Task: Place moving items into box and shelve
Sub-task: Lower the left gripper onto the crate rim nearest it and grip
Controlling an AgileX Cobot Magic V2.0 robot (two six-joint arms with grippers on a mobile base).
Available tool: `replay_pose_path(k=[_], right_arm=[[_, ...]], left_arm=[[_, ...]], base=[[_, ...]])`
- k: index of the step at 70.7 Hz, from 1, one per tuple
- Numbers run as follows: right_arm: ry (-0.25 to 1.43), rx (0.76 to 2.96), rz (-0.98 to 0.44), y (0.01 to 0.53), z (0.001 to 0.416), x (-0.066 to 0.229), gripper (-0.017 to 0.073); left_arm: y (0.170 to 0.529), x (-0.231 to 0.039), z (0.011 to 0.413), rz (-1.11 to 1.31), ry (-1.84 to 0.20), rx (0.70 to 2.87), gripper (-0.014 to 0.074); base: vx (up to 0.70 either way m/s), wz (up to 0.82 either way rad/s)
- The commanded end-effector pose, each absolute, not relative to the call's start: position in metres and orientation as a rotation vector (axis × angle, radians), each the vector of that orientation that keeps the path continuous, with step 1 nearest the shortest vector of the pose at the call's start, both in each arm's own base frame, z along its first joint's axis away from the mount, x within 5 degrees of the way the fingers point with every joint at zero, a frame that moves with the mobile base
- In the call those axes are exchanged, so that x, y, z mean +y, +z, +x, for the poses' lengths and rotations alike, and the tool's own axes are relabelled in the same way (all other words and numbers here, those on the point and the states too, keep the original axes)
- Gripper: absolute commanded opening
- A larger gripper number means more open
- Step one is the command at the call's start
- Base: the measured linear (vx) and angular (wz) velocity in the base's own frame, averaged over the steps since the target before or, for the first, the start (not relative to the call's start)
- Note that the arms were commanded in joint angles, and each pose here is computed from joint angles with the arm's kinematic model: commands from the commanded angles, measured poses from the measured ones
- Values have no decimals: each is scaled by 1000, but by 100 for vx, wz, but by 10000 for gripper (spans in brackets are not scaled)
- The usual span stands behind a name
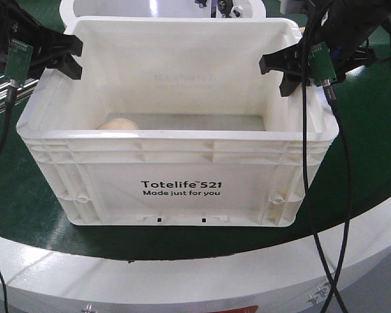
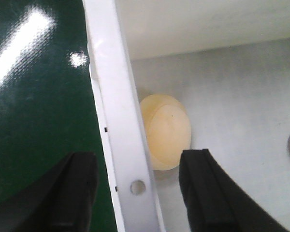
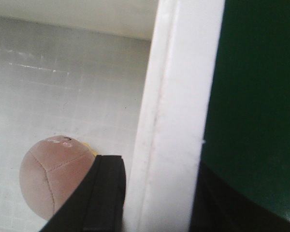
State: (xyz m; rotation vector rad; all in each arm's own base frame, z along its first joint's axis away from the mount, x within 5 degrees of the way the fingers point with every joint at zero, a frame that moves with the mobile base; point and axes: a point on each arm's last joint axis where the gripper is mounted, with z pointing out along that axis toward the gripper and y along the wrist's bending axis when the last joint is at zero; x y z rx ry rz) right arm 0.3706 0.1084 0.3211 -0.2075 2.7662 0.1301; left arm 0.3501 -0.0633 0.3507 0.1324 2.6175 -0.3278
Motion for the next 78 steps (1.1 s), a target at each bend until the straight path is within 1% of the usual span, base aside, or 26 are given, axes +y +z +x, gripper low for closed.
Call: replay_pose_path(k=[1,15,26,41,47,53,65,78], right_arm=[[271,2631,-232,346,368,118,-6],[272,2630,-232,346,368,118,-6],[272,2630,-232,346,368,118,-6],[273,2630,-232,346,368,118,-6],[274,2630,-231,346,368,118,-6],[274,2631,-232,346,368,118,-6],[276,2631,-231,346,368,119,-6],[277,2621,-230,347,369,119,-6]], left_arm=[[374,-66,346,115,-368,2518,481],[366,-67,351,104,-372,2546,478],[365,-67,352,81,-375,2552,433],[352,-68,356,86,-376,2624,325],[345,-68,358,87,-377,2655,266],[340,-69,361,88,-377,2680,193],[339,-69,362,100,-374,2679,-5],[339,-69,363,97,-373,2663,-7]], base=[[0,0],[0,0],[0,0],[0,0],[0,0],[0,0],[0,0],[0,0]])
